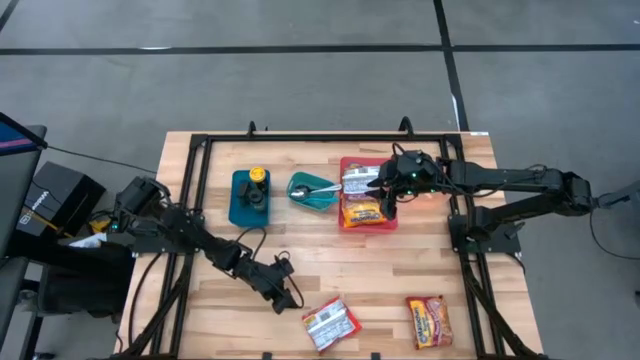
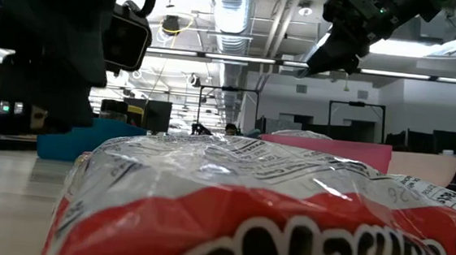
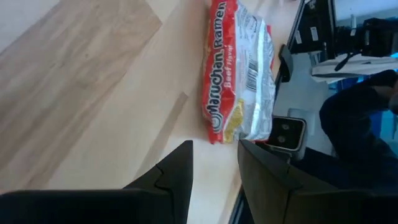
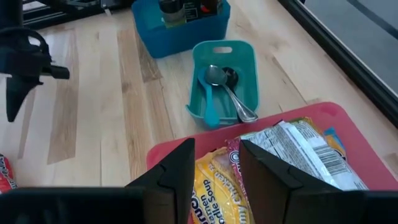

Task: Pick & Place Food Item
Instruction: Put the orange noodle pack into the red bin

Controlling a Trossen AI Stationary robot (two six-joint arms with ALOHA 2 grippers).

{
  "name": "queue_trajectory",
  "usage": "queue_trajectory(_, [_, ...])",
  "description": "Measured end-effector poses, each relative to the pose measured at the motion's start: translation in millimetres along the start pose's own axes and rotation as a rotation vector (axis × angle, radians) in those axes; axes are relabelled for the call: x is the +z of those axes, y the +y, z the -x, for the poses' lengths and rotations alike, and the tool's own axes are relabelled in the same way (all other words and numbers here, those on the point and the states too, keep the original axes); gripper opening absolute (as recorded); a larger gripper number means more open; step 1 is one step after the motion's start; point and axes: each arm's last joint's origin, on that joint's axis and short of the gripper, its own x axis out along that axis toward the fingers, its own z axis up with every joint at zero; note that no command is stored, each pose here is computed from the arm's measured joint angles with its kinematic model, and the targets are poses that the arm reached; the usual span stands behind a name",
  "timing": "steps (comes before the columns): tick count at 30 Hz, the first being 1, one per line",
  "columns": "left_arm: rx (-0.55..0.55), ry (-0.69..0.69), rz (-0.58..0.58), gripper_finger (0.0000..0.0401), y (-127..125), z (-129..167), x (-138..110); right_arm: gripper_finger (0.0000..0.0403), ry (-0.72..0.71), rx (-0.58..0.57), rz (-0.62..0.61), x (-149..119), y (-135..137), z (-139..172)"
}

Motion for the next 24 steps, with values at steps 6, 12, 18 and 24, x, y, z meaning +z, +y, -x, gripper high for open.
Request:
queue_trajectory(6, [0.004,0.010,0.042,0.0121,7.9,-11.4,-1.3,0.0120,-0.001,0.001,0.013,0.1,0.0,0.0])
queue_trajectory(12, [-0.069,0.034,0.053,0.0129,9.9,-23.1,-2.9,0.0120,-0.005,0.002,0.015,0.5,0.1,0.0])
queue_trajectory(18, [-0.065,0.053,0.052,0.0170,12.4,-25.6,-4.2,0.0120,-0.005,0.002,0.015,0.5,0.1,0.0])
queue_trajectory(24, [-0.063,0.050,0.052,0.0205,12.4,-25.6,-4.1,0.0120,-0.005,0.002,0.015,0.5,0.1,0.0])
